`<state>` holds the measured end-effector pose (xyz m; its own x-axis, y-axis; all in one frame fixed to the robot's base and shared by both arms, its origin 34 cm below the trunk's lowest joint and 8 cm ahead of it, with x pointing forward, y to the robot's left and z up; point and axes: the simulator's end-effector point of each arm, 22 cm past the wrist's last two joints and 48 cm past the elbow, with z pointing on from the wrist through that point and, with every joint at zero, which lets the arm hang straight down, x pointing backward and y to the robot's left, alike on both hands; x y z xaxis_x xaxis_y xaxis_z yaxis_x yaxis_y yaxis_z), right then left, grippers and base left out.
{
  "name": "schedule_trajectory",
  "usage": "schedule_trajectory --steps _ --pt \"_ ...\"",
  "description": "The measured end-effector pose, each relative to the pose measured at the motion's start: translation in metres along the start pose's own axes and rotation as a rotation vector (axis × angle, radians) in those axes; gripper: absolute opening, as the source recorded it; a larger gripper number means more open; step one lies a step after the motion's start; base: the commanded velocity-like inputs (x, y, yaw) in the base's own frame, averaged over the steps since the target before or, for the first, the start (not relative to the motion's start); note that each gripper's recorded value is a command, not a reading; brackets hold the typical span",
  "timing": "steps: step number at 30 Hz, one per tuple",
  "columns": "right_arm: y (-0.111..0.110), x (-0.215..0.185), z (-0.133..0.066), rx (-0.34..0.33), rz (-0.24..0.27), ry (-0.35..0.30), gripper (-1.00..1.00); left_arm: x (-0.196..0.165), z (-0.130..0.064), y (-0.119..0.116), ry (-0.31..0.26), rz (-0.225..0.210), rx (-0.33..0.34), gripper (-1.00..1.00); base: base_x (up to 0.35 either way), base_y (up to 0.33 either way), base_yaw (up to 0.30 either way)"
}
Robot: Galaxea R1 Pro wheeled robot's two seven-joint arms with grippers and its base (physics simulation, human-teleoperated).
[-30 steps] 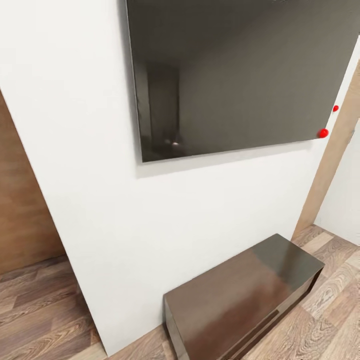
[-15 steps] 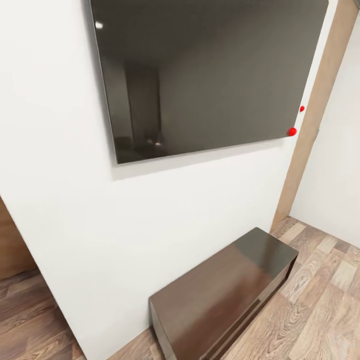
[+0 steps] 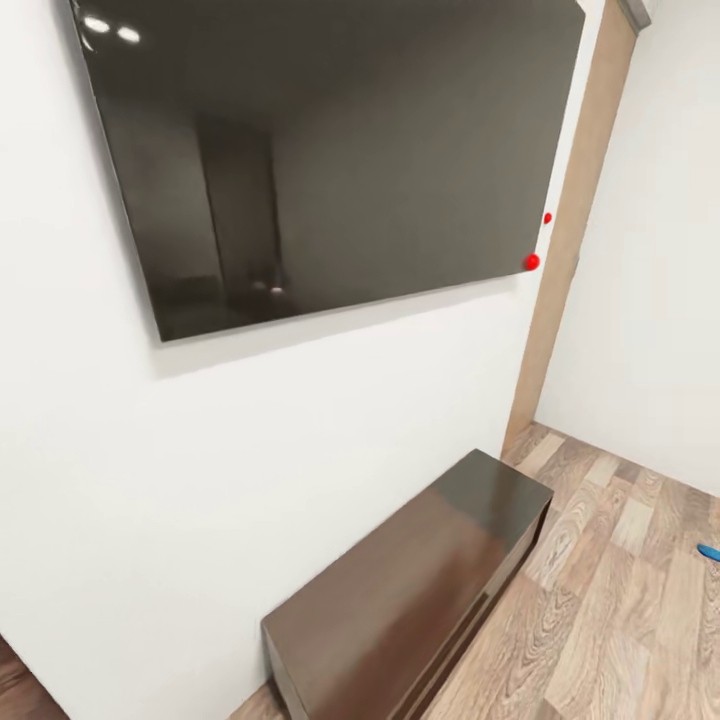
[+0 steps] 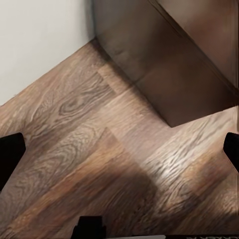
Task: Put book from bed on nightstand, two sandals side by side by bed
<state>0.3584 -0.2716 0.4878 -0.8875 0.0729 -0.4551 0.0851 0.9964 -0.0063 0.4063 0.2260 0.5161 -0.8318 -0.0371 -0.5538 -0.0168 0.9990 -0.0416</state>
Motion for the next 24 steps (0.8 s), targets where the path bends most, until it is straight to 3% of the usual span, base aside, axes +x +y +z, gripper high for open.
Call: schedule_trajectory --steps 24 --pt "0.0005 0.0001 0.0002 -0.001 0.0 0.0 1.0 0.0001 0.0002 0.0 0.0 0.0 0.0 1.0 0.016 0.0 -0.25"
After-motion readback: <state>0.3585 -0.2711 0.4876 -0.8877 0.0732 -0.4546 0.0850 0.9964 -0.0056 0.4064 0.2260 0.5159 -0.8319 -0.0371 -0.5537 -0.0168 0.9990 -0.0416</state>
